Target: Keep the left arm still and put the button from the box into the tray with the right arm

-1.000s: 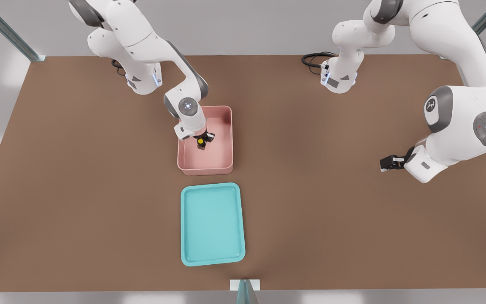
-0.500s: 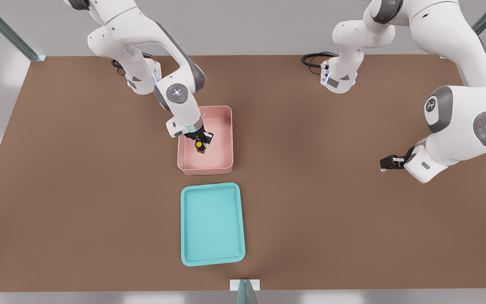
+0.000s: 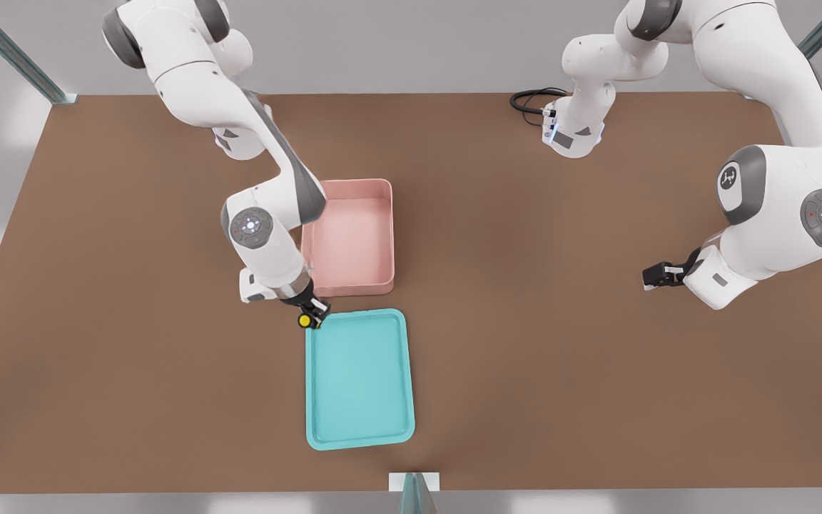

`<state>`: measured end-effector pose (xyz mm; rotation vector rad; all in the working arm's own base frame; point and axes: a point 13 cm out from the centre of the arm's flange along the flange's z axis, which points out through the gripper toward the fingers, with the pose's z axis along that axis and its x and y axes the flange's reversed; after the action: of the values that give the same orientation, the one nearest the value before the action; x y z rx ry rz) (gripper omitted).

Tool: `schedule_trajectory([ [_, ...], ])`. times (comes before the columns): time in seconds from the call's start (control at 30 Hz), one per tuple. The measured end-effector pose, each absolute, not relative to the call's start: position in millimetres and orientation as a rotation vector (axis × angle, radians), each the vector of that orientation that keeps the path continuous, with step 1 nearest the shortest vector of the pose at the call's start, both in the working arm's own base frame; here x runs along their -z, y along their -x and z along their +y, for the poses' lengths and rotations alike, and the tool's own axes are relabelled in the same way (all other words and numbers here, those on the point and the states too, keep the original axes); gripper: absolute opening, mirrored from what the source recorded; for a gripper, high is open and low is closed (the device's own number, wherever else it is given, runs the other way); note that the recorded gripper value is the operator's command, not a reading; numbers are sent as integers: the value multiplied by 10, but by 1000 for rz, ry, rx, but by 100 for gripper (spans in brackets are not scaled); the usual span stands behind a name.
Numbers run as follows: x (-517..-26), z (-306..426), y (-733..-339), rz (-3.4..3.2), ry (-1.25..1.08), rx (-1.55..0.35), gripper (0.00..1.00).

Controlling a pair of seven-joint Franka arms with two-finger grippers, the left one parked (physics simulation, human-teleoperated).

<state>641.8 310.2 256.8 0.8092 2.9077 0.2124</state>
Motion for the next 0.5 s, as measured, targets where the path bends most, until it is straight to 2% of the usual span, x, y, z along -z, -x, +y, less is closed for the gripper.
schedule_trajectory([
  [0.13, -2286, 3177, -6744, 2931, -807, -161, 49],
  [0.3, -1893, 3304, -6725, 2980, -764, -44, 49],
  [0.5, -1497, 3381, -6919, 2981, -778, -1, 49],
])
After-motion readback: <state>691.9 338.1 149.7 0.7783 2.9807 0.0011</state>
